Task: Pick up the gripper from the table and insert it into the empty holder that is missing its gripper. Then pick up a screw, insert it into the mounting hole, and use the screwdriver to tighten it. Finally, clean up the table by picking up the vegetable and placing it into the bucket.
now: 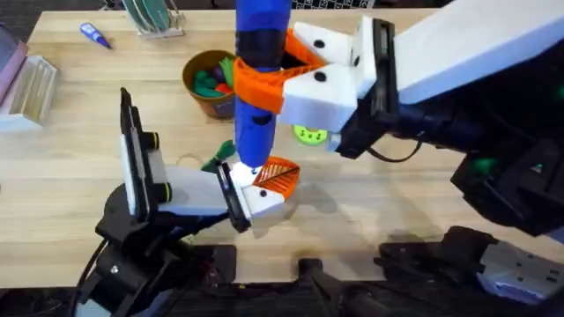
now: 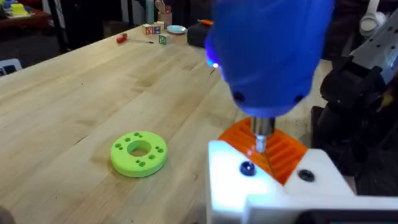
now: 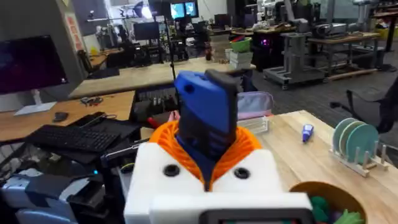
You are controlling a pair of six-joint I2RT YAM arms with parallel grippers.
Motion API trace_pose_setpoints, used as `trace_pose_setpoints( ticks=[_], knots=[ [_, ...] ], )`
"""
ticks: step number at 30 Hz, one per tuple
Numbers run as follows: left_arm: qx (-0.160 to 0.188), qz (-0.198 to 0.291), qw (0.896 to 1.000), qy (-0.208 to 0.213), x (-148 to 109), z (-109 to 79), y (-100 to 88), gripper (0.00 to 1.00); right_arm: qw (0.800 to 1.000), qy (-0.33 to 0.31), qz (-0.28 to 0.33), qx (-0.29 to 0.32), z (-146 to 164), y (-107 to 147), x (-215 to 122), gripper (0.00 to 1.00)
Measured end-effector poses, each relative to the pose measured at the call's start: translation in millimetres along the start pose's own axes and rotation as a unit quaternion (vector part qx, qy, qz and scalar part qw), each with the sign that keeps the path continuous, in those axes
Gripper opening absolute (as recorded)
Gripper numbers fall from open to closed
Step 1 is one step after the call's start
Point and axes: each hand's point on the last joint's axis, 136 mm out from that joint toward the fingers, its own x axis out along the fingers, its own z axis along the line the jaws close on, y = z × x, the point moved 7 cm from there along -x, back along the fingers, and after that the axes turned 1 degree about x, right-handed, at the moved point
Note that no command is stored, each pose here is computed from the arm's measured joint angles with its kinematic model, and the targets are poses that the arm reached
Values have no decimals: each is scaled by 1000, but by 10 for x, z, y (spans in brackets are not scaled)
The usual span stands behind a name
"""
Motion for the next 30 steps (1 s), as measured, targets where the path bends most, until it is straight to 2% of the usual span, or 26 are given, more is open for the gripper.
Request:
trace_pose_setpoints(
  ticks=[30],
  knots=[
    [0, 0, 1000, 0, 0, 0, 0, 7, 1000, -1, 13, 5, -39, 88, 44, 22]
  ],
)
